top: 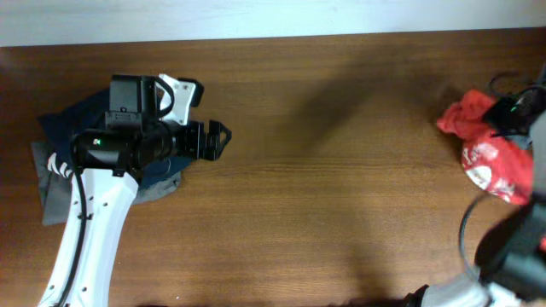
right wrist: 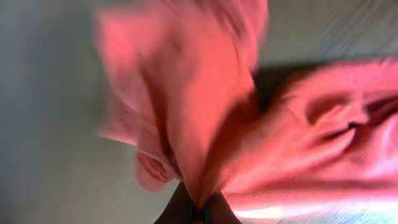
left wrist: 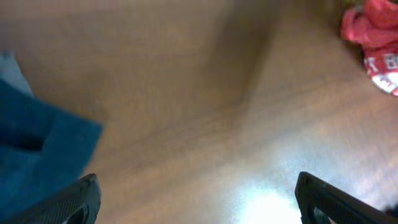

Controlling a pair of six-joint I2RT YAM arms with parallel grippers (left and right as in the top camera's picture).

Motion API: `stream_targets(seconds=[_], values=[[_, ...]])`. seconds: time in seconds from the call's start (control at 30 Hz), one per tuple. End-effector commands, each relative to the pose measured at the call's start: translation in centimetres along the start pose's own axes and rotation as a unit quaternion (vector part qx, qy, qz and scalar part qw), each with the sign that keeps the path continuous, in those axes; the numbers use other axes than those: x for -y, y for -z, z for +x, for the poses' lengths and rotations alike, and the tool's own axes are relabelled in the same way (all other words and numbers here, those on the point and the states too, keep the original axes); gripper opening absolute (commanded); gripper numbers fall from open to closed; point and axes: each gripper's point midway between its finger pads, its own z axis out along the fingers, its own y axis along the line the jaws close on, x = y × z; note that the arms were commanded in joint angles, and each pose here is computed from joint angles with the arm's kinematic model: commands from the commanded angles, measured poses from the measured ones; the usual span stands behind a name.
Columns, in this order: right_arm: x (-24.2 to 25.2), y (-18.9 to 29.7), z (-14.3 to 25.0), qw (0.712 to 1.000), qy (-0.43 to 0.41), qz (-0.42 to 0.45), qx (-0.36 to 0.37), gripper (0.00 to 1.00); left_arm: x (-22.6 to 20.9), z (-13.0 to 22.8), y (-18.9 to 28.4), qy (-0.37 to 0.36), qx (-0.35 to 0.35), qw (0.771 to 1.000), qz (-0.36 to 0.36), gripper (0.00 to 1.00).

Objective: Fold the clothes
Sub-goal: 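Reach the right gripper to the crumpled red T-shirt and grasp it, then drag the red T-shirt left toward the left gripper and grasp its end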

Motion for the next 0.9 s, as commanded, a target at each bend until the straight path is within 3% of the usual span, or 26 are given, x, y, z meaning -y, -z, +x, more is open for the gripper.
stream_targets(seconds=[0.0, 0.2, 0.47, 0.73, 0.87], values=[[-4.8, 9.8, -1.4, 0.990, 0.037, -0.096, 0.092, 0.05, 1.4, -2.6, 1.6, -0.029, 0.044, 0.998, 0.019, 0.99], [-7.9, 18.9, 0.0, 0.966, 0.110, -0.150, 0.178, 0.04, 2.7, -4.1, 2.7, -0.042, 0.068, 0.996, 0.042, 0.99], [-13.0, 27.4, 5.7, 0.909, 0.231, -0.274, 0.212, 0.05, 2.8, -4.4, 3.0, -0.044, 0.072, 0.996, 0.042, 0.99], [-16.9, 29.2, 10.0, 0.857, 0.336, -0.338, 0.198, 0.05, 2.8, -5.2, 3.9, -0.066, 0.086, 0.994, 0.032, 0.99], [-19.7, 28.7, 13.7, 0.816, 0.385, -0.409, 0.137, 0.05, 1.7, -5.5, 4.9, -0.068, 0.097, 0.993, -0.014, 0.99]])
